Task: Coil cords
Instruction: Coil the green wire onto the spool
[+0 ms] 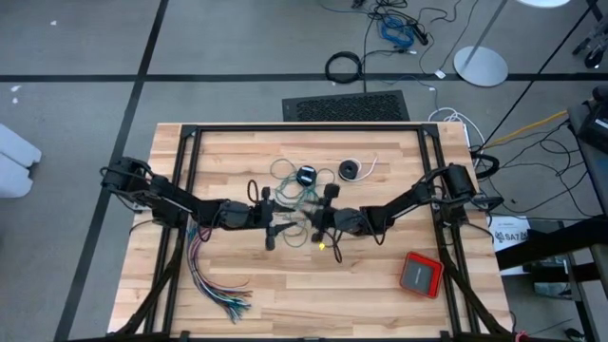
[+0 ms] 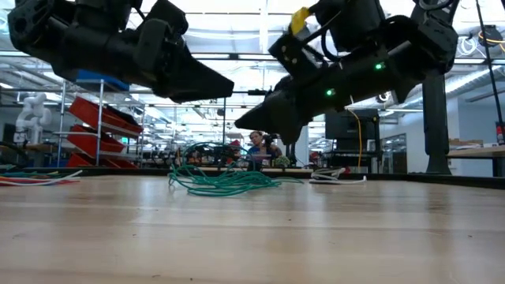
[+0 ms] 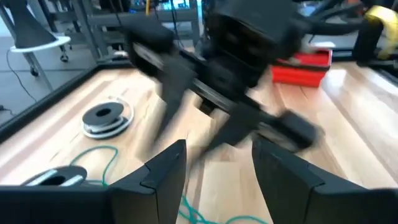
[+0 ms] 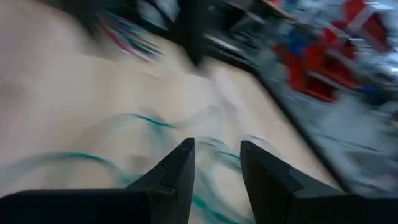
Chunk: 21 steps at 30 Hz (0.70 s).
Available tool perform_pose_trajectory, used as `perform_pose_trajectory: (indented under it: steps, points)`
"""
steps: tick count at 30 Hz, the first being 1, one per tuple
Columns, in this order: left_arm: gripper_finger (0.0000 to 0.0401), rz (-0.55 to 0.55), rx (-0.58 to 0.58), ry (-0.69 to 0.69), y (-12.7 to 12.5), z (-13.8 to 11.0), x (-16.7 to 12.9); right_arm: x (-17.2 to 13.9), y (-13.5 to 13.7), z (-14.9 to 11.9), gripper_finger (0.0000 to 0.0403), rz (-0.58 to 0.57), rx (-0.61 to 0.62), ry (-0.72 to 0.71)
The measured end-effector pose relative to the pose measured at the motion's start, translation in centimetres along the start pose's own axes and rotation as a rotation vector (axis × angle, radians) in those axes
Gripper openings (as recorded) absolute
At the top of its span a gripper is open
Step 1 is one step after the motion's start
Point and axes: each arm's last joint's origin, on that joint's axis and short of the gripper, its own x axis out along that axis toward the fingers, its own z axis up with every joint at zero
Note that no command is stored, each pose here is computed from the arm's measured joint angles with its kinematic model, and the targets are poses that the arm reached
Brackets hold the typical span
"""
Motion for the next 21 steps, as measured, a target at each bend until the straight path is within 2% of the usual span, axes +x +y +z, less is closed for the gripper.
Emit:
perform_pose_trajectory:
  steps: [3,8,12,18,21]
  points:
    - [0.0192,0.002,0.009,0.025,0.0,-0.2,0.0,0.3,-1.0,0.0,0.0116,-0.089,-0.047,0.03]
    - [0.0192,0.006,0.029,0.025,0.0,-0.2,0.0,0.6,-2.1,0.1,0.0116,-0.111,-0.117,0.042]
    - [0.0192,0.042,0.108,0.021,0.3,-0.2,0.0,0.8,-3.0,0.4,0.0116,-0.139,-0.198,0.045]
    - [0.0192,0.101,0.278,-0.003,0.6,0.2,0.1,1.7,-4.7,-0.2,0.0116,-0.181,-0.192,0.075]
    - [0.0192,0.128,0.303,-0.014,1.2,0.4,0.2,1.8,-5.2,-0.3,0.0116,-0.21,-0.194,0.099]
